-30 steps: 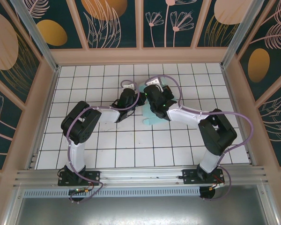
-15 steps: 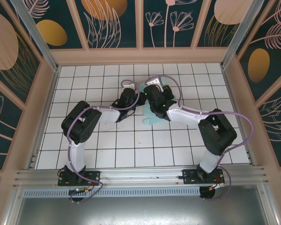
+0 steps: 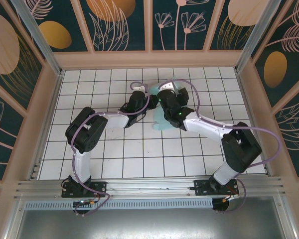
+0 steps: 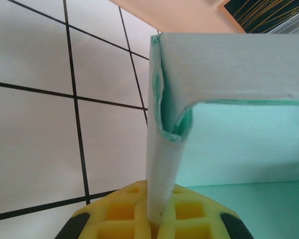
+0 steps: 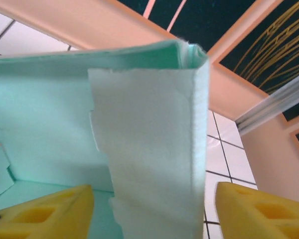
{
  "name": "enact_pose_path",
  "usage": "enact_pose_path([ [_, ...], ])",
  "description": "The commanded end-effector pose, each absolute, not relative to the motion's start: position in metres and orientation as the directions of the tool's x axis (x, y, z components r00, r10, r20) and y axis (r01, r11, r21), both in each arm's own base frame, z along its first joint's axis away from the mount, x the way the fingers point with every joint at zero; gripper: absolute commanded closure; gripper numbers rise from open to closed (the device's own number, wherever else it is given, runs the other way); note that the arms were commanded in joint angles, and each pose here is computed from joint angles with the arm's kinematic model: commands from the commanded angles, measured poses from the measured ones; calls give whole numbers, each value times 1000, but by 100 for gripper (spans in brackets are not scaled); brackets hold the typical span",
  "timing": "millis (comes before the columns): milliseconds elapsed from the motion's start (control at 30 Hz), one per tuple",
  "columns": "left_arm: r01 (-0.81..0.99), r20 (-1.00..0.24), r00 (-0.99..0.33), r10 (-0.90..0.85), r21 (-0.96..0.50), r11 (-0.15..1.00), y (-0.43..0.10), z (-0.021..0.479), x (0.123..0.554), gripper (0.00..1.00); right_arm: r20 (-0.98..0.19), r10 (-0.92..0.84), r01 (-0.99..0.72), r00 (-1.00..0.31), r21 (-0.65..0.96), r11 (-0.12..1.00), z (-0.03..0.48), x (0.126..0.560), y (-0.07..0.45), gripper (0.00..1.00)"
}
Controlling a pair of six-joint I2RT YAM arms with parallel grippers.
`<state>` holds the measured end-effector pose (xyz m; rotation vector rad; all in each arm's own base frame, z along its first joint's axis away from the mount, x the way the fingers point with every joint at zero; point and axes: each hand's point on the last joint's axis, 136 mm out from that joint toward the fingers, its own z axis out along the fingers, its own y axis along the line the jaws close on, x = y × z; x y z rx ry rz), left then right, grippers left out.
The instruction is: Fold the paper box
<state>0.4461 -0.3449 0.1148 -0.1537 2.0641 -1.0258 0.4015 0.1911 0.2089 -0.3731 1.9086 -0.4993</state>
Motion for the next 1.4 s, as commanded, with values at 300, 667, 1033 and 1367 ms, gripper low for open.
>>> enact_pose_path([
  [300, 230, -611, -671, -420, -710, 666, -350, 115, 450, 100, -921, -233, -228, -311, -166, 960, 248, 384, 202, 21],
  [667, 234, -624, -668, -406, -694, 681, -349, 116, 449, 100, -915, -161, -362, -370, -18, 932, 251, 380, 169, 36],
  [1033, 250, -622, -675, -396, -699, 670, -353, 118, 448, 100, -871, -302, -396, -388, -138, 908, 228, 393, 178, 53],
  [1367, 260, -617, -681, -394, -707, 658, -357, 118, 448, 100, -804, -438, -406, -402, -273, 872, 202, 405, 196, 55],
])
